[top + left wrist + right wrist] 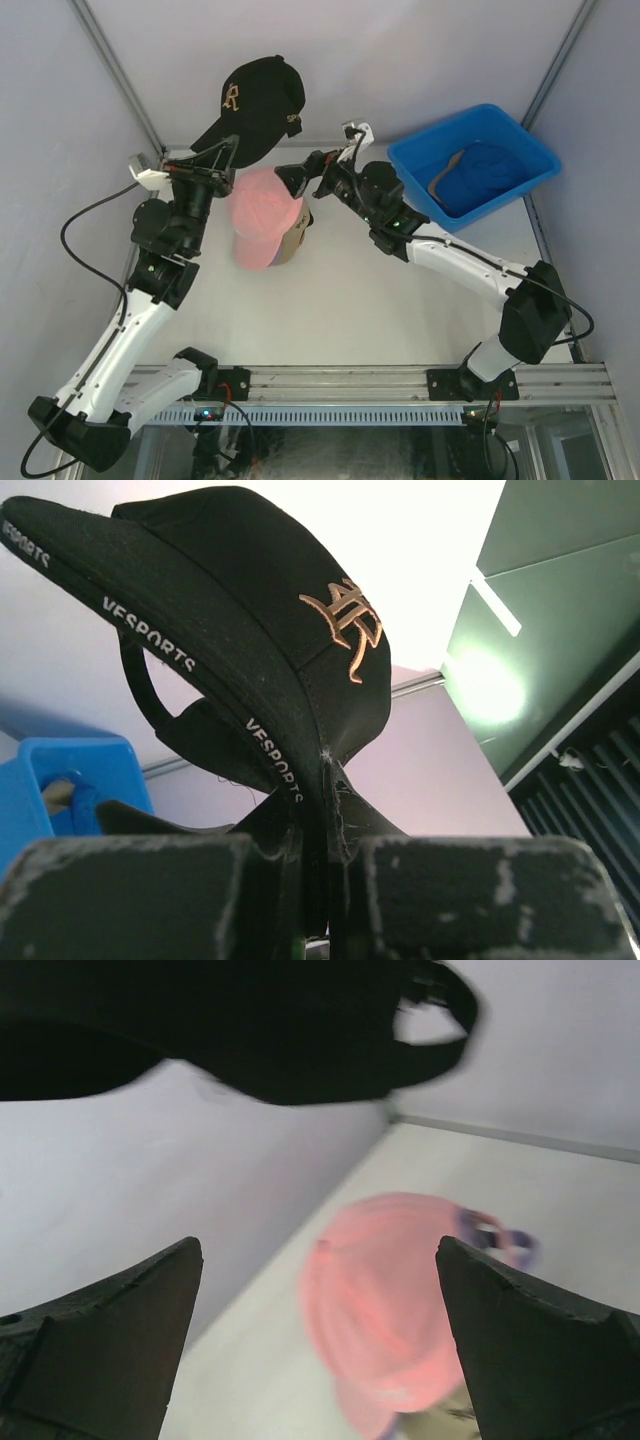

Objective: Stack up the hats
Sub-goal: Stack the hat on the hat.

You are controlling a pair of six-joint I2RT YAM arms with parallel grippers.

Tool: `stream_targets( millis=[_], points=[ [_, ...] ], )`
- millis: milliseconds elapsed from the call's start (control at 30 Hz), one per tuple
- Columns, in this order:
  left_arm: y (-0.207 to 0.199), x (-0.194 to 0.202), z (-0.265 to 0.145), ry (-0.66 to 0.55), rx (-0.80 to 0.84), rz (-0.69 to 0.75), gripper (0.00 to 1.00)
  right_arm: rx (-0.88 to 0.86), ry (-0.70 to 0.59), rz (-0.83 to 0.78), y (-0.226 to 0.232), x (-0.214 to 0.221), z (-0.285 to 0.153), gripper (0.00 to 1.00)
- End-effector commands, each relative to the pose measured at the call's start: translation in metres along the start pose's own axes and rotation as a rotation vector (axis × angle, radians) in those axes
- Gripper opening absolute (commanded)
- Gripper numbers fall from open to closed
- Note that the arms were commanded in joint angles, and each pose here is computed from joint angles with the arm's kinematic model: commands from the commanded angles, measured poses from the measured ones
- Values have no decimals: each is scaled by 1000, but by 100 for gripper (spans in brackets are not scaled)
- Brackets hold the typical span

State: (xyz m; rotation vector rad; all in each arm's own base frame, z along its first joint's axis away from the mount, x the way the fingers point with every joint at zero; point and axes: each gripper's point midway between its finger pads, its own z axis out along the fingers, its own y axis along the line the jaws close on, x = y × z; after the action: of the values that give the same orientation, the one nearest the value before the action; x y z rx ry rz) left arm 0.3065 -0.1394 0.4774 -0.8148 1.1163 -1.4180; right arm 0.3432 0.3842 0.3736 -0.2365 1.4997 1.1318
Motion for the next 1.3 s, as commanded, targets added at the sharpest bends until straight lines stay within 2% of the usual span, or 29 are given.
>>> stream_targets(
  millis=[0,167,467,833,1033,1267],
  points=[
    [-51,-9,-12,-23,128,-131,0,353,-78,-240,-52,-13,-4,100],
    [-54,-5,-16,-8,105,-181,0,473,-174,-294,-61,-34,-6,100],
    [-32,-10,-22,-54,14,-224,0,441,-305,-342,-31,-66,-6,100],
    [-13,-11,-16,-78,-44,-264,0,391,-342,-370,-10,-68,11,100],
    [-8,1,-16,-49,-68,-281,0,394,-367,-394,-11,-76,21,100],
    [4,-6,-16,-98,-92,-273,0,354,-320,-397,-9,-66,25,100]
  ],
)
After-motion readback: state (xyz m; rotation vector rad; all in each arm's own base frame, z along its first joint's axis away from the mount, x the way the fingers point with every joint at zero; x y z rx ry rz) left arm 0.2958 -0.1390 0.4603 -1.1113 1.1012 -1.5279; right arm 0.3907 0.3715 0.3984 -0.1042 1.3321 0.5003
